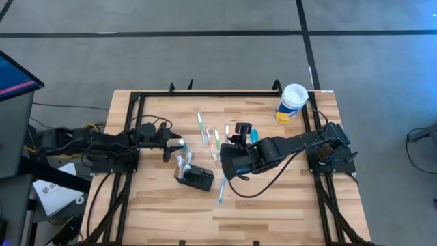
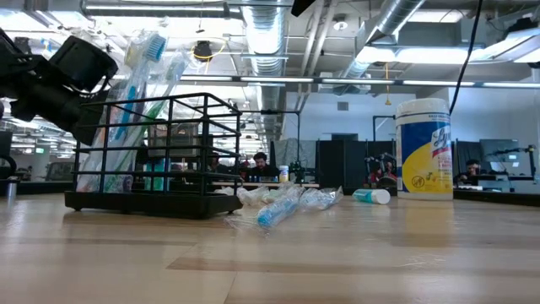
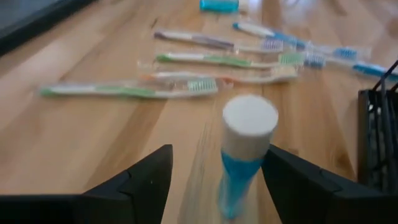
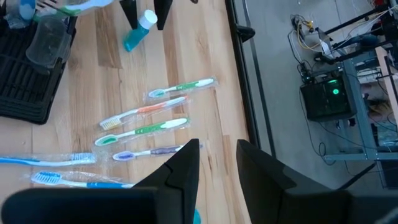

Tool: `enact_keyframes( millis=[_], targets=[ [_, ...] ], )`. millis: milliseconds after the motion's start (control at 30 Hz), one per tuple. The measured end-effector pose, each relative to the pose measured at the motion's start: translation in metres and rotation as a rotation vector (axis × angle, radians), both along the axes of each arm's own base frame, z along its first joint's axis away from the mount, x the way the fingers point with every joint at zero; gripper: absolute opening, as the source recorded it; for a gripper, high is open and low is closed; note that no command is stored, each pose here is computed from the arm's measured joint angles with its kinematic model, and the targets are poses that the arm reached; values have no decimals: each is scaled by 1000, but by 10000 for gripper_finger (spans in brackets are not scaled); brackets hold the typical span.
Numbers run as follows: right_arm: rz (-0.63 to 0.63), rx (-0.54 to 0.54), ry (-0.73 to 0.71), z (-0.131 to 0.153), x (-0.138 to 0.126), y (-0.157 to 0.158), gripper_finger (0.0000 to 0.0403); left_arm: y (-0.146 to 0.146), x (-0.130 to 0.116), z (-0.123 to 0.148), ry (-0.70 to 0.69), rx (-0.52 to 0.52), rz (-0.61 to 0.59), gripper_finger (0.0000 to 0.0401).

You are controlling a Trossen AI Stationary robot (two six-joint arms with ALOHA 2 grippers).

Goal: Pick & Place toothbrushing station
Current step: Put the left blue mouthwash into the wire organizer

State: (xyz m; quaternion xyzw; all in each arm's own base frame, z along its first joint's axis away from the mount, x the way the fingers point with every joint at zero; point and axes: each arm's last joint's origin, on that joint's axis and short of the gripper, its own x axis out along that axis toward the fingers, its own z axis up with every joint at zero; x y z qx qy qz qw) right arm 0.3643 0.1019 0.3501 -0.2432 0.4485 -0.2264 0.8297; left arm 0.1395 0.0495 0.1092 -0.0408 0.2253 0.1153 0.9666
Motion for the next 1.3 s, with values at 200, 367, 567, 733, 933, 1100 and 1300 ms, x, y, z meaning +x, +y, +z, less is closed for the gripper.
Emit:
enact_keyframes(
  millis=[200,367,567,733,933,1100,1300],
  targets=[
    [-4,0,-1,0,0,-1,98,1,2,-6,30,-12,0,232],
    [-2,-1,0,0,0,-1,98,1,3,-9,38,-15,-1,231],
    [-2,0,-2,0,1,-1,98,2,5,-13,59,-24,-1,231],
    [-2,1,-4,0,1,-1,98,3,7,-16,54,-25,1,231],
    [-2,1,-4,0,1,-1,98,4,10,-18,42,-20,1,224],
    [-2,2,-4,0,1,-1,98,4,10,-25,76,-24,-4,194],
    [-2,2,-4,0,1,-1,98,4,14,-26,45,-17,-35,132]
  ],
)
